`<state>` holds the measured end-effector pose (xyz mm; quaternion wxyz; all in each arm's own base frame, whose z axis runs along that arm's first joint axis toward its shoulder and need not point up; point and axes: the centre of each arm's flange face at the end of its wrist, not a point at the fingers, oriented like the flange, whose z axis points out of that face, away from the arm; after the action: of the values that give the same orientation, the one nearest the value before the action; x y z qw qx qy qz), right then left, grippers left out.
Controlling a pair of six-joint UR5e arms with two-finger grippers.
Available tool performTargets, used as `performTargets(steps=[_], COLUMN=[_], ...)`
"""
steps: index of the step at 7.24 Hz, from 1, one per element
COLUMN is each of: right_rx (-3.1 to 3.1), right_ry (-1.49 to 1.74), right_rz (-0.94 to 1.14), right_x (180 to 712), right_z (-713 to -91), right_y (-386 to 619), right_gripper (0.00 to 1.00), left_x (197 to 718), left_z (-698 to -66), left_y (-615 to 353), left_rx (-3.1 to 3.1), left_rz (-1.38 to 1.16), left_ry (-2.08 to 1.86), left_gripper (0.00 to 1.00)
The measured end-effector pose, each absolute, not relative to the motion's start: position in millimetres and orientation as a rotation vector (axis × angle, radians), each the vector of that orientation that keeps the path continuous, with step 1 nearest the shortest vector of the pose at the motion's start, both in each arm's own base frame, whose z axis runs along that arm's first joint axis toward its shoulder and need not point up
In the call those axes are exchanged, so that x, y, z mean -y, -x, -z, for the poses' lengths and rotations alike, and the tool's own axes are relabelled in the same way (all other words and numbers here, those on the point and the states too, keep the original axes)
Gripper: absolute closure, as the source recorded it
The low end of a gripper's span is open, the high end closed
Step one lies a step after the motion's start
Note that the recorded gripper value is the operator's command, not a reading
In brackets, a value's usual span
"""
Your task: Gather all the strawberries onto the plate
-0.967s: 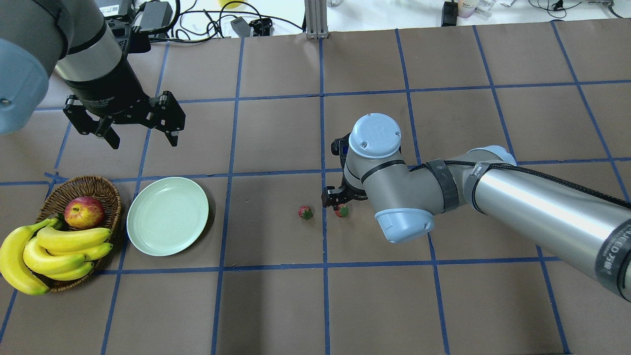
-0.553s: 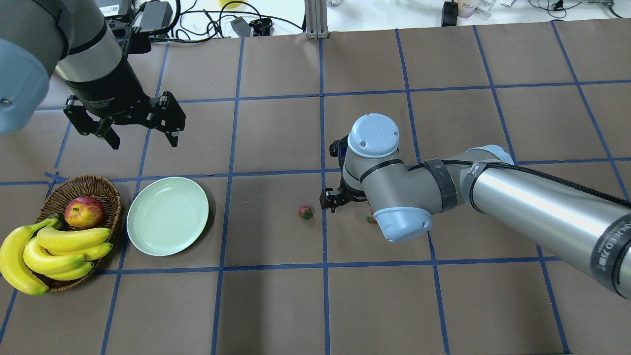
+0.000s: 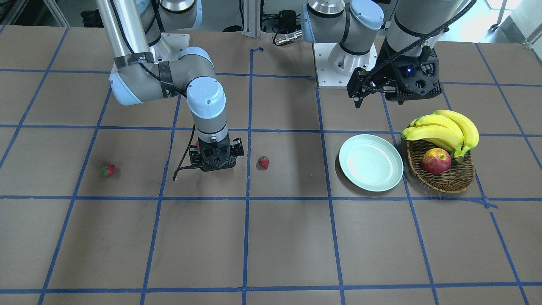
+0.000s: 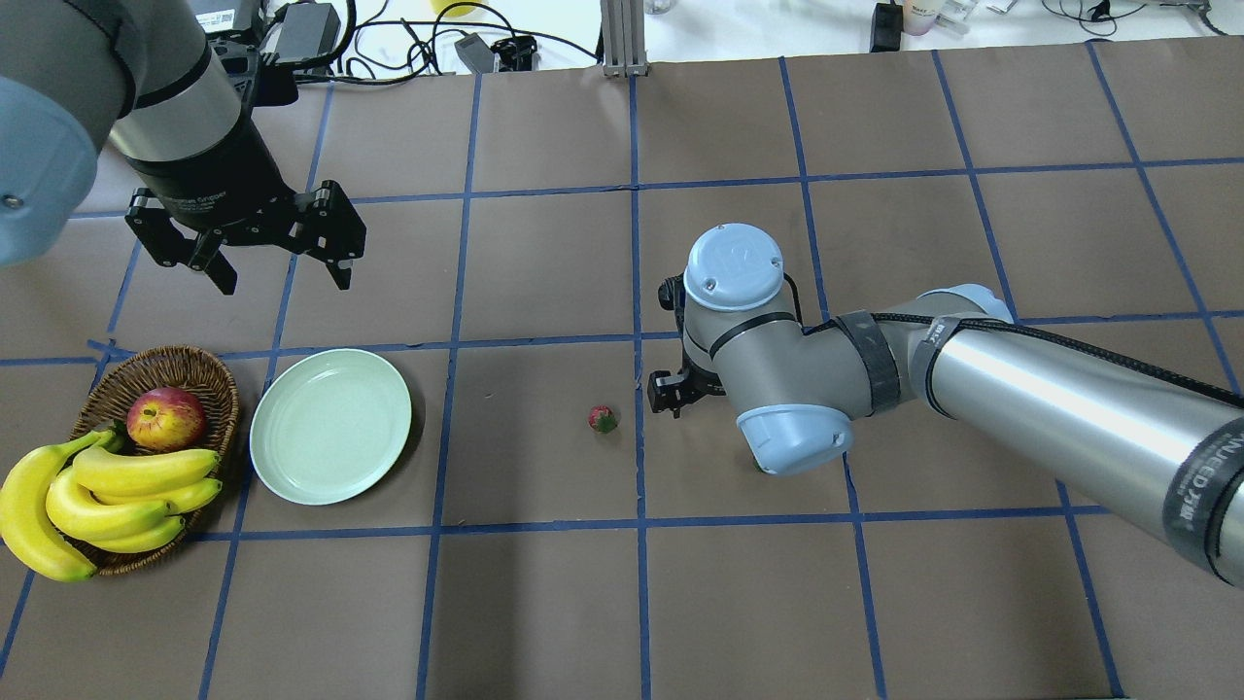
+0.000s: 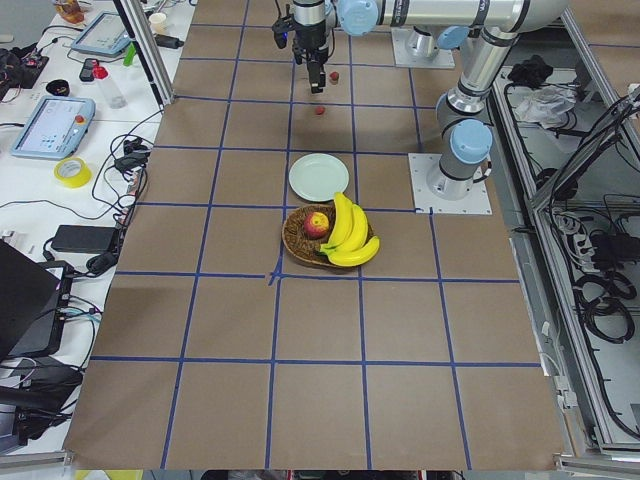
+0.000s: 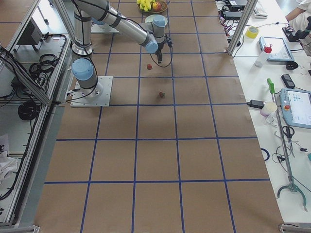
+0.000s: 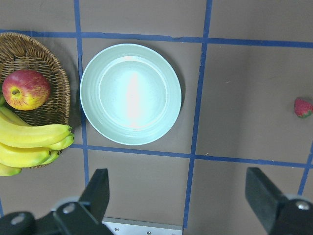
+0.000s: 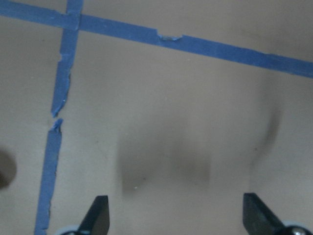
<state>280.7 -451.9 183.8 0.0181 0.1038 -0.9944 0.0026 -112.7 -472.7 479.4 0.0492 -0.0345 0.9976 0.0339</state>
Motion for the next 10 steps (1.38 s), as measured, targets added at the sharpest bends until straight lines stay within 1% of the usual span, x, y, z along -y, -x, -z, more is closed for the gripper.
performTargets(steps=[2, 4, 6, 8, 9, 10], right_rx=[2.984, 2.962, 2.992, 3.038, 3.057, 3.073], right_ry=[-0.292, -0.2, -0.128, -0.104, -0.084, -0.058], right_rz=[0.017, 0.073, 0.089, 0.097, 0.104, 0.116], right_x=[447, 430, 417, 414, 413, 411], right_z=[-177, -168, -170, -171, -170, -169], right_y=[-261, -228, -214, -216, -218, -219], right_gripper=[0.02, 0.02, 0.08, 0.06, 0.07, 0.24], left_x=[473, 473, 473, 473, 473, 473], left_z=[-480, -480, -480, -480, -480, -480], left_y=[112, 112, 111, 109, 109, 109], left_rx=[-3.031, -3.03, -3.025, -3.012, -3.01, -3.009], left_rz=[-0.102, -0.101, -0.099, -0.096, -0.096, -0.097], left_ry=[0.105, 0.105, 0.106, 0.105, 0.105, 0.105], left_gripper=[0.0, 0.0, 0.0, 0.0, 0.0, 0.0])
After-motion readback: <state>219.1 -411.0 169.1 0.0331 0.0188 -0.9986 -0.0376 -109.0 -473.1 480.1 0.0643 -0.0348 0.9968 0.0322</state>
